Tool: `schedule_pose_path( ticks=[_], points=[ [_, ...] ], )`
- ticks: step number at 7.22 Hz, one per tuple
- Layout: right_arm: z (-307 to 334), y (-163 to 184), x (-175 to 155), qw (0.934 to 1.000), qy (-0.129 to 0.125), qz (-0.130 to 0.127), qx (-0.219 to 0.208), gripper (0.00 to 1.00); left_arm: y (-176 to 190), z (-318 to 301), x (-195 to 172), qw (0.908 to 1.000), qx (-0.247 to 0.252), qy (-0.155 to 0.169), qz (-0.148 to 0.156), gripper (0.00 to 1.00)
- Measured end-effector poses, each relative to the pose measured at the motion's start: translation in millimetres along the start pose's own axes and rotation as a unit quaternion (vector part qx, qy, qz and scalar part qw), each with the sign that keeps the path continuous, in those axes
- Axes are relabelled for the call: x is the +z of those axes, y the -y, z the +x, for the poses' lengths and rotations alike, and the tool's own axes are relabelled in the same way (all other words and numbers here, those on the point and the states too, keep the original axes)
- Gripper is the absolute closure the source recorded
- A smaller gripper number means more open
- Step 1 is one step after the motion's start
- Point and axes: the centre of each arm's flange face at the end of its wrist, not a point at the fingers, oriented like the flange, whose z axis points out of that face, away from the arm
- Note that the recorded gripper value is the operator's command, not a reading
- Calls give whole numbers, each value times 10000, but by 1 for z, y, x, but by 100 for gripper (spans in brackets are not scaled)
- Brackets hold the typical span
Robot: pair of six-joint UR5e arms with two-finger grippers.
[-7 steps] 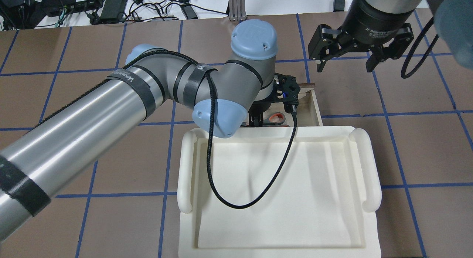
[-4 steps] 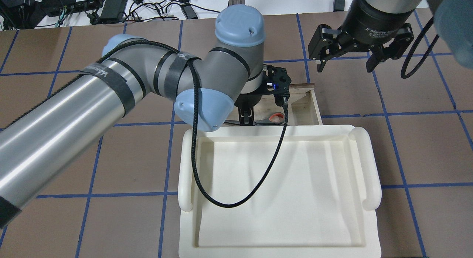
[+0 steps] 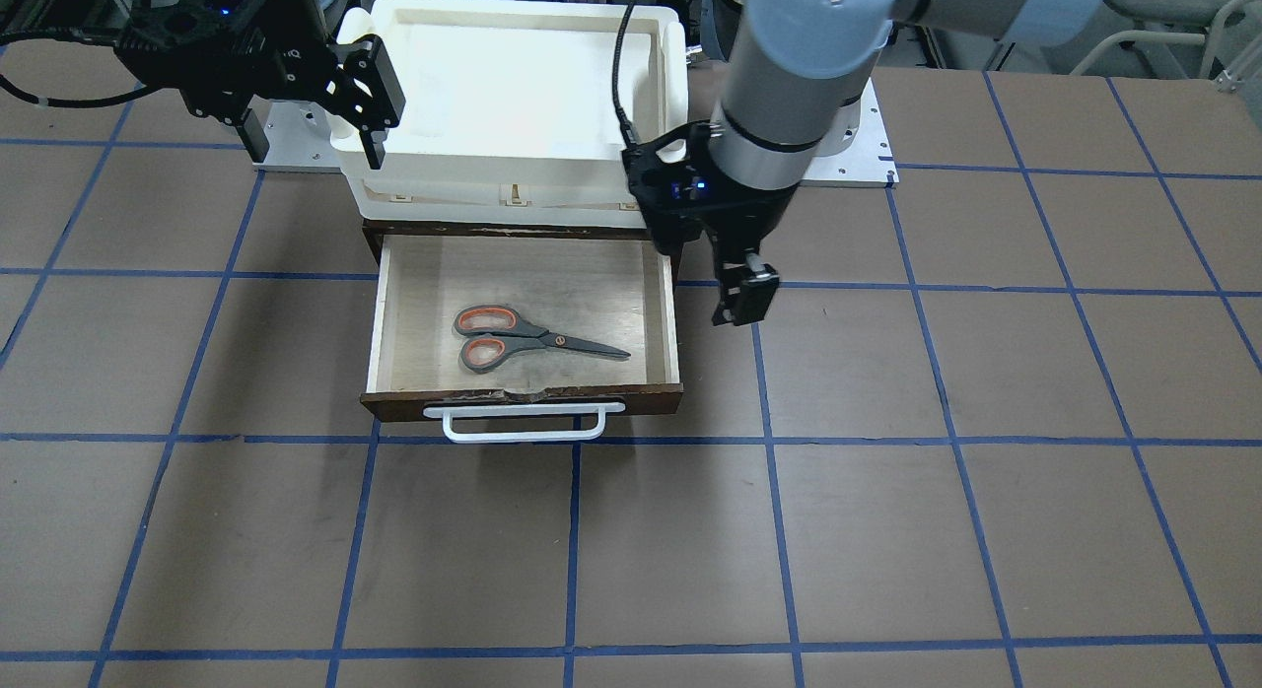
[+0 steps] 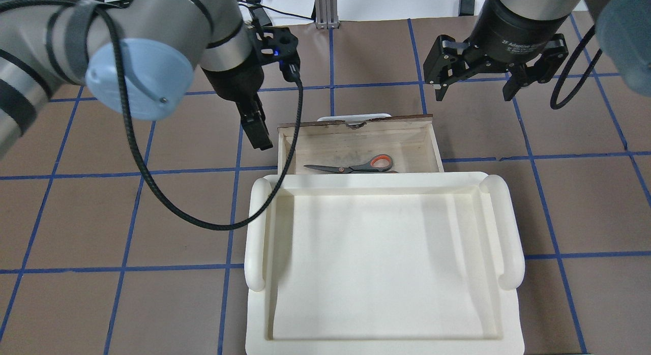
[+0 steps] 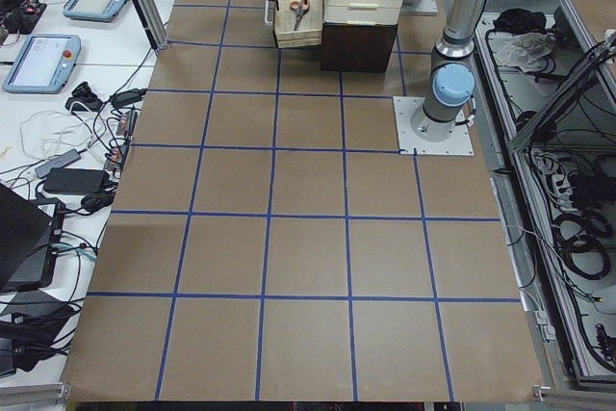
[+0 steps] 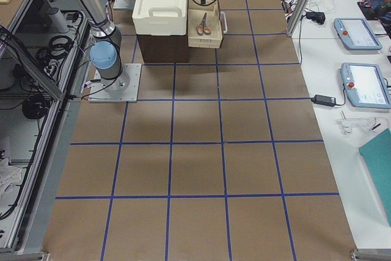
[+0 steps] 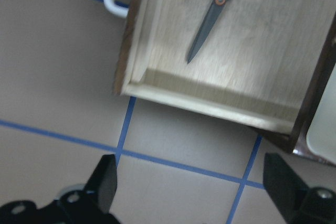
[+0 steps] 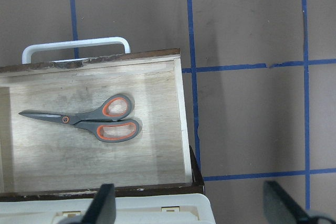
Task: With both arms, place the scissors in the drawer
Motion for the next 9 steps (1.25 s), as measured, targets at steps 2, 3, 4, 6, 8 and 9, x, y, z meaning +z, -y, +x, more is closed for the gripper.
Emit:
schedule_pose_path(
  ticks=[2,3,4,6,8,9],
  points=[
    [0,1,3,10000,-4,-34,30,0,-44,-19,-42,9903,-1370,107,203,0],
    [0,2,4,10000,-9,-55,36,0,-51,-19,-51,9750,-2199,169,259,0],
    [0,2,4,10000,-13,-63,26,0,-54,-21,-57,9570,-2874,248,321,0],
    [0,2,3,10000,-9,-16,19,0,-60,-23,-67,9192,-3889,463,417,0],
    [0,2,2,10000,-8,0,20,0,-69,-21,-73,8830,-4615,809,293,0],
    [0,2,2,10000,-7,1,20,0,-70,-18,-76,8689,-4861,888,295,0]
  ],
)
